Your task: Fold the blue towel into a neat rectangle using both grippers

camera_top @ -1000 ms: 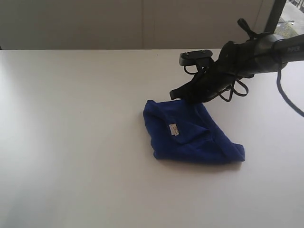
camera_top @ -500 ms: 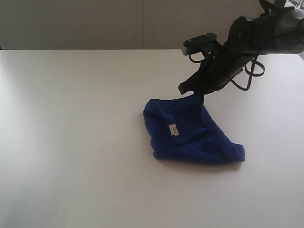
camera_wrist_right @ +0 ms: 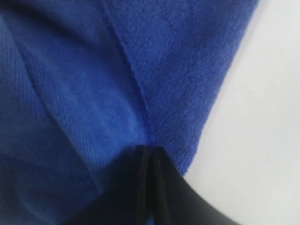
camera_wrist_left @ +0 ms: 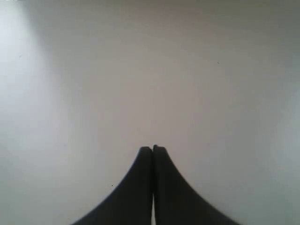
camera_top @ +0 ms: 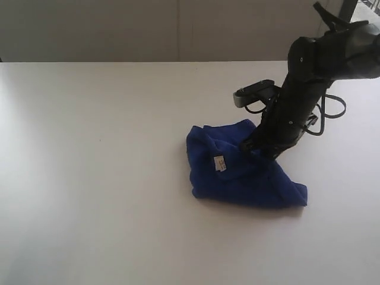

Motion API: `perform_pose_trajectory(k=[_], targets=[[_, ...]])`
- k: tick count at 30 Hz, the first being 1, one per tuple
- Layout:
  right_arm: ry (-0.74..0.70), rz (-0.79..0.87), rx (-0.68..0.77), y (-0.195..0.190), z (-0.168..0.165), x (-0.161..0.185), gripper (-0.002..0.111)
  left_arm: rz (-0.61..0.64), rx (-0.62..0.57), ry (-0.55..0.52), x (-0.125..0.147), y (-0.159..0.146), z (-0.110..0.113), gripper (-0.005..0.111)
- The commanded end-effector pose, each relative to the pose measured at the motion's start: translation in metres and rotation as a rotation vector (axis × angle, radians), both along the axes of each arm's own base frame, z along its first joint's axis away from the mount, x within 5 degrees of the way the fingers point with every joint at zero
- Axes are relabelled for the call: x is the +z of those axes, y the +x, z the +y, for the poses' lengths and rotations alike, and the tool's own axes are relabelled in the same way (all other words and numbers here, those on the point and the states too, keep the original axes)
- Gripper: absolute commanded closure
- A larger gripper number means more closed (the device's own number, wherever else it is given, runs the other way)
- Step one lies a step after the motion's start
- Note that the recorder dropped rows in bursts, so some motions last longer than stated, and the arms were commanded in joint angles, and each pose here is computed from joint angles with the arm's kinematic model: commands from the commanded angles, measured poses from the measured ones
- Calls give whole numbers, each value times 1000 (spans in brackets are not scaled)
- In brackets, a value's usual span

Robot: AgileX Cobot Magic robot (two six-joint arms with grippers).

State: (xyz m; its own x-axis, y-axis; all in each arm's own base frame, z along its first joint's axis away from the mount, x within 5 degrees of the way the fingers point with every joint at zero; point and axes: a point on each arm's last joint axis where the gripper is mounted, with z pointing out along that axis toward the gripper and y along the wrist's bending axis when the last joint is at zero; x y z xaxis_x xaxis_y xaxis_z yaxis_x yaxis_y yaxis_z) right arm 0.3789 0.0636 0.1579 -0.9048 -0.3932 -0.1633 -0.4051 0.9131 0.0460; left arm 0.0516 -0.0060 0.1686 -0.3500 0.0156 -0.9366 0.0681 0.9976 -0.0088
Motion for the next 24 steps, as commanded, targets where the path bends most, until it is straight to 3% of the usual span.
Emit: perform_pose_trajectory(k=[1, 6, 10, 13, 16, 20, 24], targets=[[17, 94, -81, -16, -3, -15, 108, 0, 4, -13, -2, 0, 0, 107], [170, 179, -236, -27, 13, -22, 108, 0, 4, -13, -2, 0, 0, 107], [304, 138, -319, -22, 34, -18, 108, 0, 4, -13, -2, 0, 0, 107], [308, 127, -324, -21, 34, -17, 108, 0, 4, -13, -2, 0, 0, 107], [226, 12, -292, -18, 25, 0, 108, 0, 4, -13, -2, 0, 0, 107], [231, -105, -276, -16, 22, 23, 108, 0, 4, -13, -2, 0, 0, 107], [231, -114, -272, -17, 22, 24, 108, 0, 4, -13, -2, 0, 0, 107]])
